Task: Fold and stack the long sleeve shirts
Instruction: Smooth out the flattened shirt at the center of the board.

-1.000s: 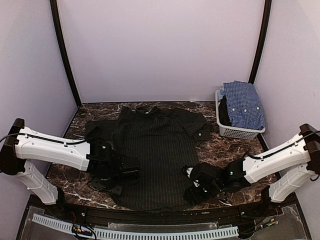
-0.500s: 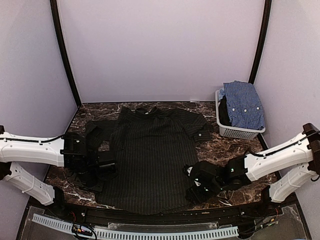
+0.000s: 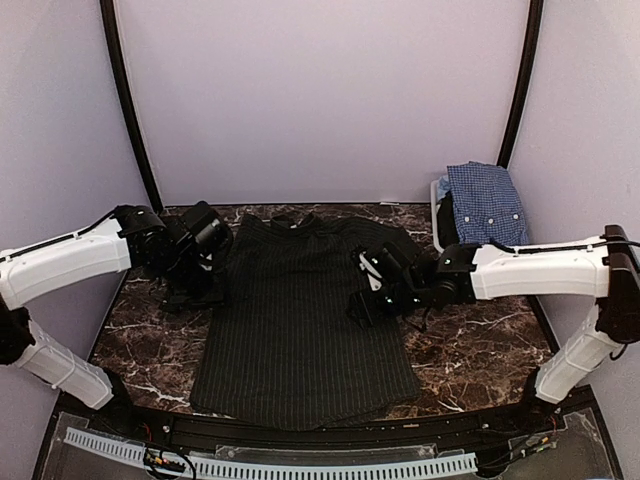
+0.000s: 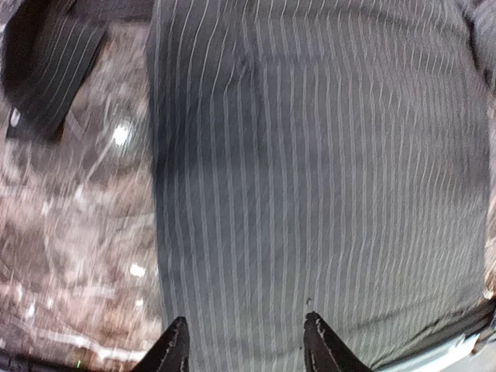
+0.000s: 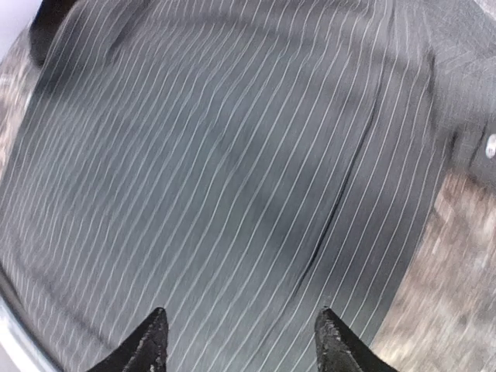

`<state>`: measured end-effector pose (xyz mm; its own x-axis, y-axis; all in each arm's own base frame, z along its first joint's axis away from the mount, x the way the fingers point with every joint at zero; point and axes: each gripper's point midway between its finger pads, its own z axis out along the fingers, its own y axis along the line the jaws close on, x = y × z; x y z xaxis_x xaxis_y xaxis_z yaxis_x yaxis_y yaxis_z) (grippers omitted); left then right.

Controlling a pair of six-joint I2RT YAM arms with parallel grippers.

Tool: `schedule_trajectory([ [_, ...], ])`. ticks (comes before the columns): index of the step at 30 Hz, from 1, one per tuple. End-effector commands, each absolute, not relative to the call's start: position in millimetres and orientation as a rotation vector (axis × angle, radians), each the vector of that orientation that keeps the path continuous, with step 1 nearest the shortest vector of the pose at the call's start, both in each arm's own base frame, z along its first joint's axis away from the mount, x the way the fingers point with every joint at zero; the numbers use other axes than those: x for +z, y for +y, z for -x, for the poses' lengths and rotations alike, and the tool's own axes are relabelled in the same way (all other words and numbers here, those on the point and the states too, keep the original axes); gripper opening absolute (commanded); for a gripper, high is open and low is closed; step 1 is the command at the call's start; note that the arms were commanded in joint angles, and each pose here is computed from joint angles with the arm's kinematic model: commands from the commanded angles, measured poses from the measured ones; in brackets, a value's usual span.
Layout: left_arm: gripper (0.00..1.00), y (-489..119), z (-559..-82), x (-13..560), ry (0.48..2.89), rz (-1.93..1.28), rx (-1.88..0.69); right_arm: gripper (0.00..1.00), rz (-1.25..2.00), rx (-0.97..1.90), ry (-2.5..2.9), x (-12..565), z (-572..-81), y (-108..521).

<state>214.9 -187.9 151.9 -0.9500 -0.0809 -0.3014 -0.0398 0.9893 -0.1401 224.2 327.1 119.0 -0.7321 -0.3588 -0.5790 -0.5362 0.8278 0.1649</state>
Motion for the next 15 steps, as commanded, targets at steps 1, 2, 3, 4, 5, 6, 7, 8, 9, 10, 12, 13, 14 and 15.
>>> schedule_trajectory([
  [1,0.47,-220,-289,161,2.667,-0.024,-0.360,0.56,0.614,0.445,2.386,138,-287,340],
  [2,0.47,-224,-308,158,2.645,-0.022,-0.377,0.54,0.594,0.440,2.381,139,-302,340],
  [3,0.46,-227,-330,168,2.588,-0.001,-0.408,0.50,0.562,0.429,2.379,140,-319,338],
  [4,0.46,-233,-344,165,2.586,-0.014,-0.411,0.47,0.542,0.427,2.378,140,-332,339],
  [5,0.46,-233,-360,167,2.556,0.005,-0.428,0.44,0.529,0.425,2.381,138,-344,339],
  [6,0.44,-240,-372,160,2.563,0.007,-0.444,0.42,0.521,0.423,2.381,137,-354,342],
  [7,0.44,-240,-386,160,2.537,0.022,-0.458,0.41,0.509,0.412,2.385,133,-363,342],
  [8,0.44,-243,-397,149,2.550,0.032,-0.455,0.40,0.499,0.400,2.389,128,-373,342],
  [9,0.44,-245,-407,147,2.534,0.044,-0.486,0.39,0.491,0.391,2.394,124,-381,343],
  [10,0.44,-250,-414,135,2.557,0.043,-0.510,0.39,0.483,0.378,2.406,117,-389,343],
  [12,0.44,-255,-428,119,2.566,0.057,-0.534,0.38,0.475,0.359,2.433,101,-401,345],
  [13,0.44,-257,-434,108,2.577,0.065,-0.541,0.38,0.468,0.353,2.441,96,-406,346],
  [14,0.44,-259,-438,105,2.575,0.068,-0.546,0.38,0.464,0.349,2.446,92,-411,347],
  [15,0.44,-261,-442,97,2.580,0.070,-0.557,0.38,0.460,0.344,2.450,88,-415,348],
])
